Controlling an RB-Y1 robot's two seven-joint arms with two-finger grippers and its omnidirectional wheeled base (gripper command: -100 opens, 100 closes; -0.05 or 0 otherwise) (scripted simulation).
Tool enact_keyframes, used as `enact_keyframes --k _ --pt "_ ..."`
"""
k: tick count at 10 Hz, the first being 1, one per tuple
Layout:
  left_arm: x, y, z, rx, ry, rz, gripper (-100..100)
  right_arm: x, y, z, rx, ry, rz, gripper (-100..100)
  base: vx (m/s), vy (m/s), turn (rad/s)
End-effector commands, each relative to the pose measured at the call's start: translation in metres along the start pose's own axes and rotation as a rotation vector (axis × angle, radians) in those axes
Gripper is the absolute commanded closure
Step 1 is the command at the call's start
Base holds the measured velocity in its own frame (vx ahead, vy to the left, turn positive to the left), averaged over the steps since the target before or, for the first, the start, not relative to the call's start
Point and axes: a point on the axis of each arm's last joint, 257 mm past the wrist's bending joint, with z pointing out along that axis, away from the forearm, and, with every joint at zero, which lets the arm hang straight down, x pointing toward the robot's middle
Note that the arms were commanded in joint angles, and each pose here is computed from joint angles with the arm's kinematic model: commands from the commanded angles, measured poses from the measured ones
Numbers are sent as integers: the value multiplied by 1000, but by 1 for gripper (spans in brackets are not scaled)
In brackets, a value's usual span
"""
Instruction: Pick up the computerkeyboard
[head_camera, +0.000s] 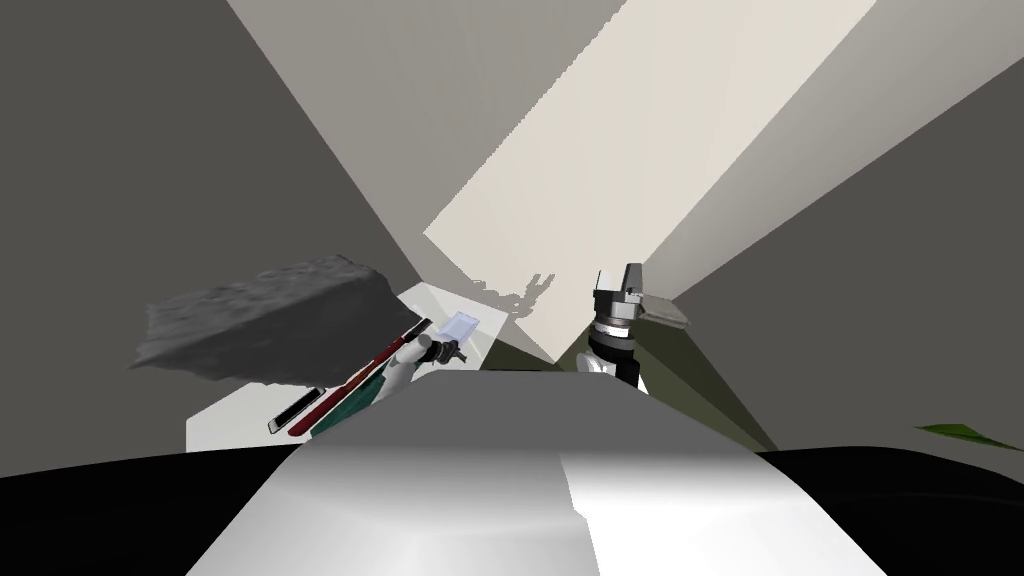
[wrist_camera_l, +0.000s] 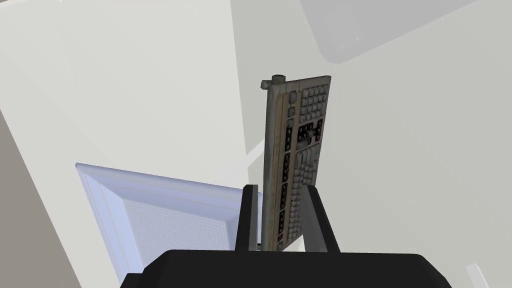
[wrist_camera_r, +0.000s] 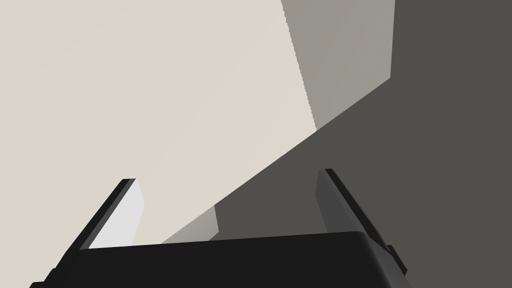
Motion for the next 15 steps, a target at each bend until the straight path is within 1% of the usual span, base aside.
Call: enact_keyframes --k 1,2,3,4,5,6,7,9,10,11,13,14,15 --pt "-5 0 2 -2 7 -3 100 0 0 0 0 0 0 0 -57 -33 -65" --pt "-1 9 6 -16 21 -18 100 0 0 0 0 0 0 0 -20 -10 -14" --pt "-22 -11 -4 19 -5 14 100 0 0 0 0 0 0 0 -39 -31 -114" --pt "-19 -5 -1 9 3 4 100 0 0 0 0 0 0 0 -41 -26 -60" --pt "-14 7 4 -10 21 -17 100 0 0 0 0 0 0 0 -20 -10 2" --pt "-12 11 6 -17 27 -25 100 0 0 0 0 0 0 0 0 0 0" --pt "-33 -7 -4 15 0 1 100 0 0 0 0 0 0 0 -40 -25 -93" --pt "-27 9 3 -11 23 -29 100 0 0 0 0 0 0 0 -36 -21 -42" --pt "-25 13 4 -18 29 -36 100 0 0 0 0 0 0 0 0 0 0" --pt "-45 -1 -5 8 4 -20 100 0 0 0 0 0 0 0 -33 -28 -90" --pt "-38 15 1 -18 26 -51 100 0 0 0 0 0 0 0 -37 -23 -38" --pt "-38 15 1 -18 26 -51 100 0 0 0 0 0 0 0 -6 -4 11" --pt "-61 -3 -11 14 -7 -30 100 0 0 0 0 0 0 0 -37 -34 -120"
